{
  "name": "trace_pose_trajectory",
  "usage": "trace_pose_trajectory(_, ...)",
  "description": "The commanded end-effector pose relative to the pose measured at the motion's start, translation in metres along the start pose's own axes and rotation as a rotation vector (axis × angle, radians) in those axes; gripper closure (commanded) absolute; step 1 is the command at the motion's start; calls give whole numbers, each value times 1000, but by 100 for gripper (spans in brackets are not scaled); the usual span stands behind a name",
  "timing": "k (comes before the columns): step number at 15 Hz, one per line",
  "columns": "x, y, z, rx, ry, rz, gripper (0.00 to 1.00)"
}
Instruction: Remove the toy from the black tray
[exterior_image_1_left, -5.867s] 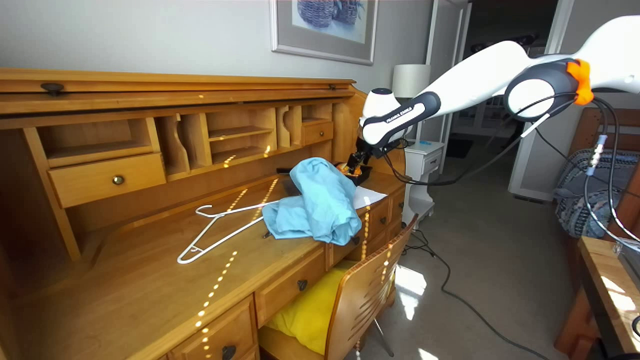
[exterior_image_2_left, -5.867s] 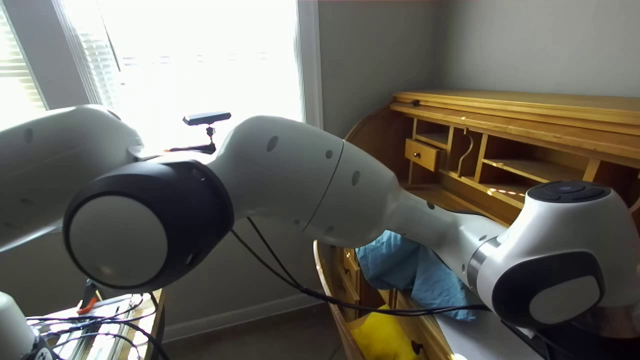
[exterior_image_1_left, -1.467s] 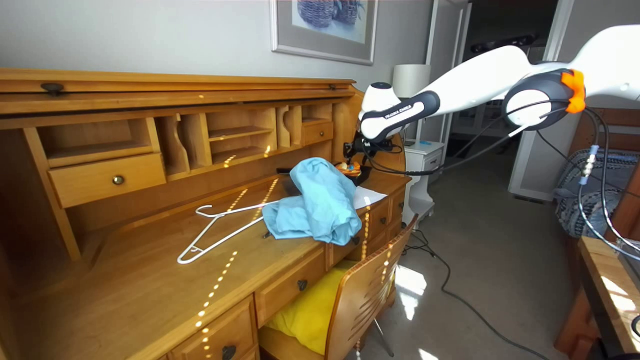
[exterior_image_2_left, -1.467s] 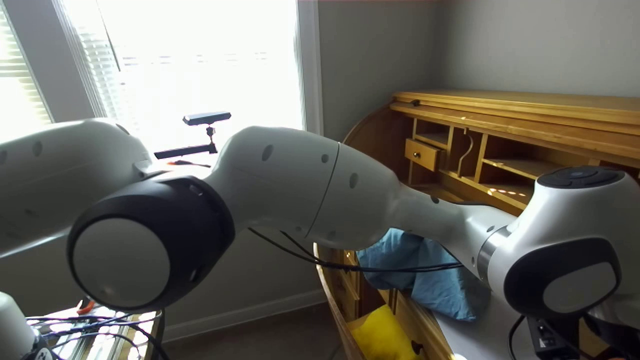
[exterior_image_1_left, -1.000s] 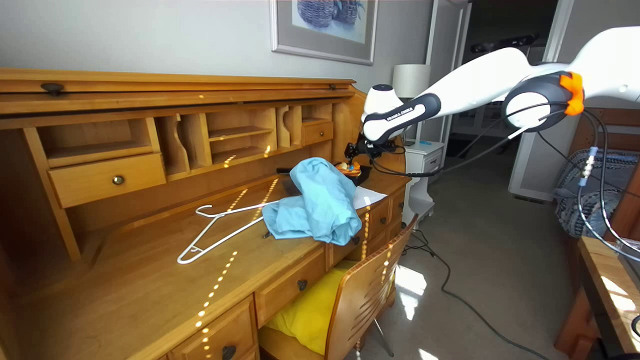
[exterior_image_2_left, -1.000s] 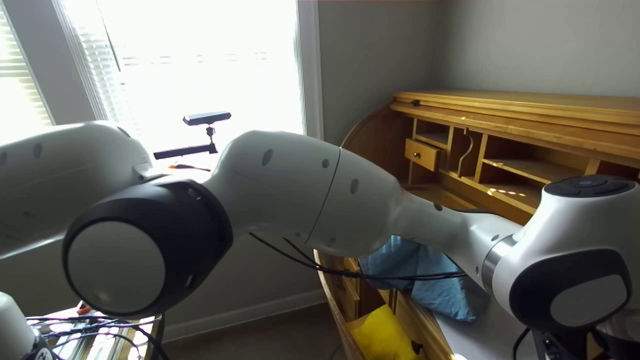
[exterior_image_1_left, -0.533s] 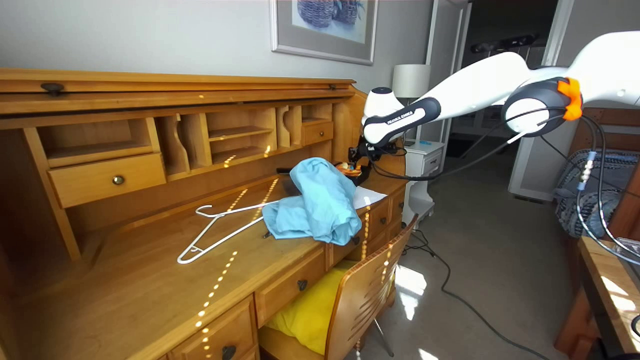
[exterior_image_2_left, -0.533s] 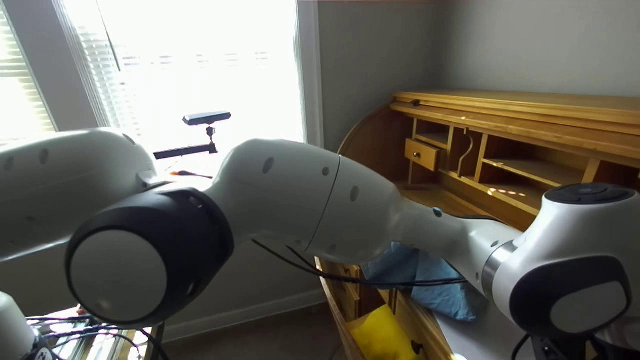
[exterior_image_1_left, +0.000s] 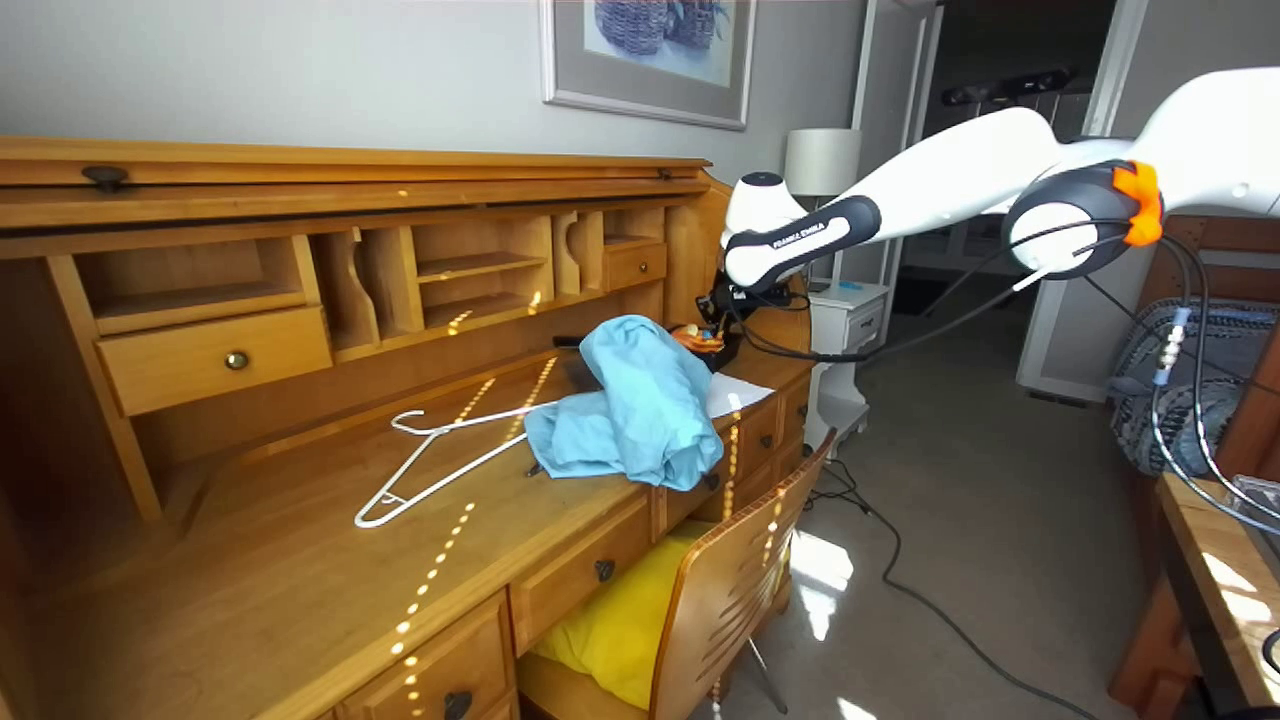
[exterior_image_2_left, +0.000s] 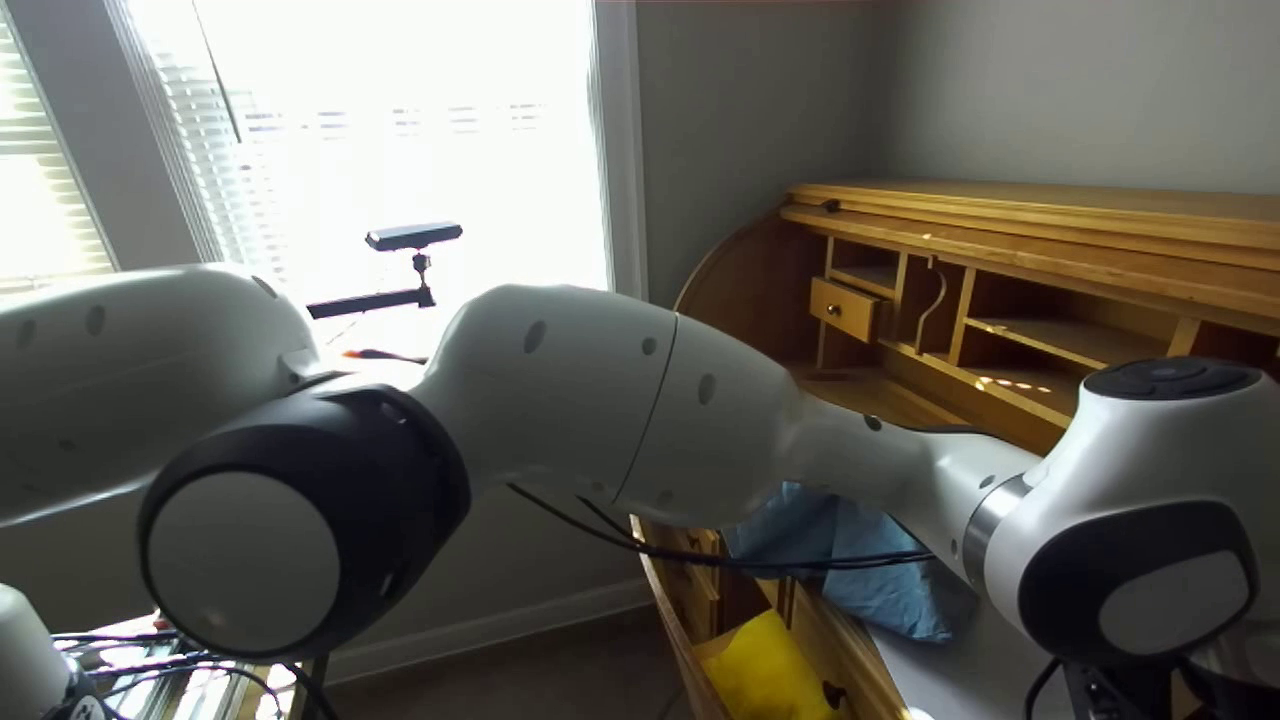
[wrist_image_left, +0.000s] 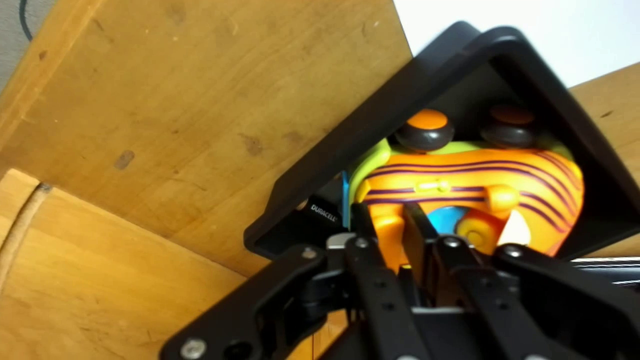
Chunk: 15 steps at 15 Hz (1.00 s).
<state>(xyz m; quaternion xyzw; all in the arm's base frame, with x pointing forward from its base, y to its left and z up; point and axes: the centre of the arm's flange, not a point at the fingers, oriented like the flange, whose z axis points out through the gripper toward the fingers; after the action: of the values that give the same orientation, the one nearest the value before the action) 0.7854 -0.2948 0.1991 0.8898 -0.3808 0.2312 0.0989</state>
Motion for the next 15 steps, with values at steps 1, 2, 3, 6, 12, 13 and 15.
trace_pose_trajectory(1,20,-13,14,10,13,2,95)
trace_pose_trajectory(2,19,-12,9,15,19,4,95)
trace_pose_trajectory(3,17,-10,2,25,26,6,95)
trace_pose_trajectory(6,15,-8,-17,58,53,8,95)
trace_pose_trajectory(12,18,-4,-47,112,129,20,95)
trace_pose_trajectory(13,19,-5,-52,128,143,10,95)
trace_pose_trajectory(15,18,-12,-60,163,169,-31,95)
